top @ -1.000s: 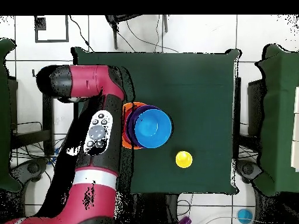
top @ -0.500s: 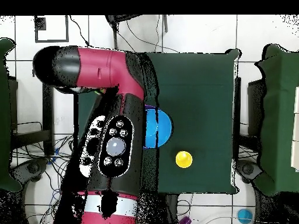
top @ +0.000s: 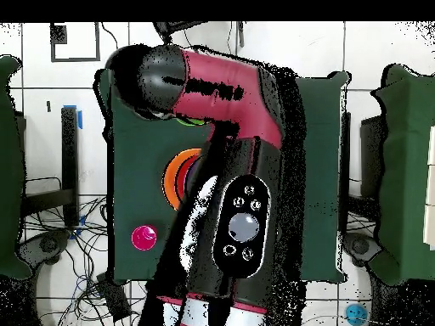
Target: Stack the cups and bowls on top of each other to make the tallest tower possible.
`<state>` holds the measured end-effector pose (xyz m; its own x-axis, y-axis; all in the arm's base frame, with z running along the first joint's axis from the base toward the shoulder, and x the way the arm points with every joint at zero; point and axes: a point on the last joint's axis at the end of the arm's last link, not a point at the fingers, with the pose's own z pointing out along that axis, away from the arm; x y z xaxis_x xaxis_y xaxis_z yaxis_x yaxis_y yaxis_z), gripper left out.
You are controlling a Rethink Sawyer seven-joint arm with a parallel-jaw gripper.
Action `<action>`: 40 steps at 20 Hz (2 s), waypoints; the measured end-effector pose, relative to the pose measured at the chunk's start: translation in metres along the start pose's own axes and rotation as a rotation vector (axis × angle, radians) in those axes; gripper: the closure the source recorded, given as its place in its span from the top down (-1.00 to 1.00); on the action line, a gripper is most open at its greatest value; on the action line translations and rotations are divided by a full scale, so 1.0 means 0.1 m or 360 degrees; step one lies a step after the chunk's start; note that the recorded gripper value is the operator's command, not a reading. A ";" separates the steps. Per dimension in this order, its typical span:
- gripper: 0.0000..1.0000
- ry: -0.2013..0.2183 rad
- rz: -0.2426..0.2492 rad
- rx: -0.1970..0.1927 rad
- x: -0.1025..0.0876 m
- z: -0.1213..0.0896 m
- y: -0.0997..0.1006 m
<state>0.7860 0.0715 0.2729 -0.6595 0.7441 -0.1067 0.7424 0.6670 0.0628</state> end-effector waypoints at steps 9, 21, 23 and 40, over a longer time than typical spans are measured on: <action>-1.00 0.0001 0.0123 -0.0031 -0.61 -0.07 -0.44; -1.00 -0.0005 0.0099 0.0022 -0.88 0.12 -0.75; -1.00 -0.0002 0.0079 0.0030 -0.88 0.15 -0.77; -1.00 0.0047 0.0021 0.0021 -0.85 0.28 -0.80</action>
<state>0.7860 -0.0465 0.2490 -0.6527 0.7537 -0.0766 0.7524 0.6567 0.0510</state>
